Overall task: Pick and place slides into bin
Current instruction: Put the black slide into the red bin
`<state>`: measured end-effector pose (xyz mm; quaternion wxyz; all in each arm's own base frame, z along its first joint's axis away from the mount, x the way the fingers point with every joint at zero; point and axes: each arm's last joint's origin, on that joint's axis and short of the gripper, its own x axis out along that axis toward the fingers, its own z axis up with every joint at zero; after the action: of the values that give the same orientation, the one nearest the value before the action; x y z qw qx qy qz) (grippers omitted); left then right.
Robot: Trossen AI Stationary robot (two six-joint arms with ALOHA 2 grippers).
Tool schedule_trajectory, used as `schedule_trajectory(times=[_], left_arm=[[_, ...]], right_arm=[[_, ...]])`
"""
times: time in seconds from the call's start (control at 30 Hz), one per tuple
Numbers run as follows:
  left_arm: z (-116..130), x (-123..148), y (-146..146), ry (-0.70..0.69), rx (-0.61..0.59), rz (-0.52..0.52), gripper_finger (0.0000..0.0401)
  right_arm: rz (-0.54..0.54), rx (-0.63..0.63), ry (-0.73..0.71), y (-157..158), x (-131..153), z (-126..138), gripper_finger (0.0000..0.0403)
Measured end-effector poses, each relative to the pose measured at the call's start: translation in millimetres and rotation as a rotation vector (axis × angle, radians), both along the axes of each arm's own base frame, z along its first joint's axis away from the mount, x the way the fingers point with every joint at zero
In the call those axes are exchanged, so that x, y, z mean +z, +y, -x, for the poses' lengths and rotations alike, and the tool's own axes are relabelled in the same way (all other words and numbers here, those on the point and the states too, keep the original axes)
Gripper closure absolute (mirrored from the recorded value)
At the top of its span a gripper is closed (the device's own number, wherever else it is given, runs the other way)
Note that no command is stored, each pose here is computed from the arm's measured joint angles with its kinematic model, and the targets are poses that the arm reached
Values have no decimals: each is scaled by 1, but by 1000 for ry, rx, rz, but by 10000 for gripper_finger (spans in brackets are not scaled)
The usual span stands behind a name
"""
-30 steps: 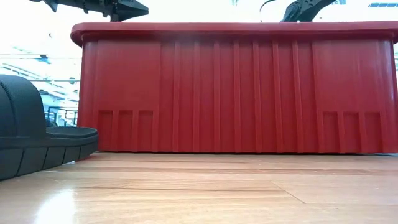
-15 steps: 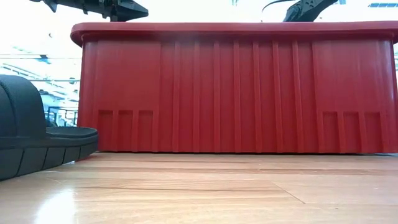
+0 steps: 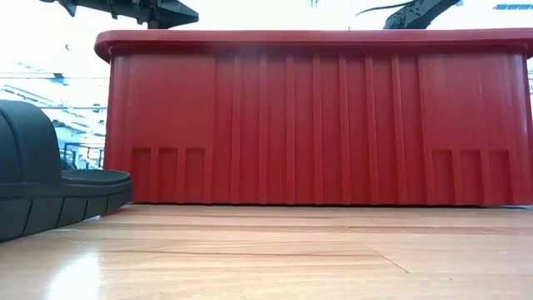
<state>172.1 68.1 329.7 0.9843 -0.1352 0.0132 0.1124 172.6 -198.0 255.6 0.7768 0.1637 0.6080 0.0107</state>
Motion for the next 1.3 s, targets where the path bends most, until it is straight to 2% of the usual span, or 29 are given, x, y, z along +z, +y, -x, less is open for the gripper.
schedule_trajectory(times=[0.13, 0.33, 0.37, 0.73, 0.97, 1.17, 1.3], left_arm=[[0, 0, 0, 0, 0, 0, 377], [0, 0, 0, 4, 0, -14, 377], [0, 0, 0, 4, 0, -16, 377], [0, 0, 0, 6, 0, -25, 377], [0, 0, 0, 7, 0, -25, 377], [0, 0, 0, 7, 0, -24, 377], [0, 0, 0, 6, 0, -22, 377]], right_arm=[[-7, -1, 5, 1, 0, 1, 271], [-37, -46, 13, 2, 0, 1, 382], [-46, -54, 8, 2, 0, 1, 390], [-101, -127, 19, 4, 1, 1, 400], [-61, -141, 76, 3, 0, 4, 400], [-72, -185, 150, 3, 0, 10, 400], [-63, -178, 114, 4, 3, 10, 398]])
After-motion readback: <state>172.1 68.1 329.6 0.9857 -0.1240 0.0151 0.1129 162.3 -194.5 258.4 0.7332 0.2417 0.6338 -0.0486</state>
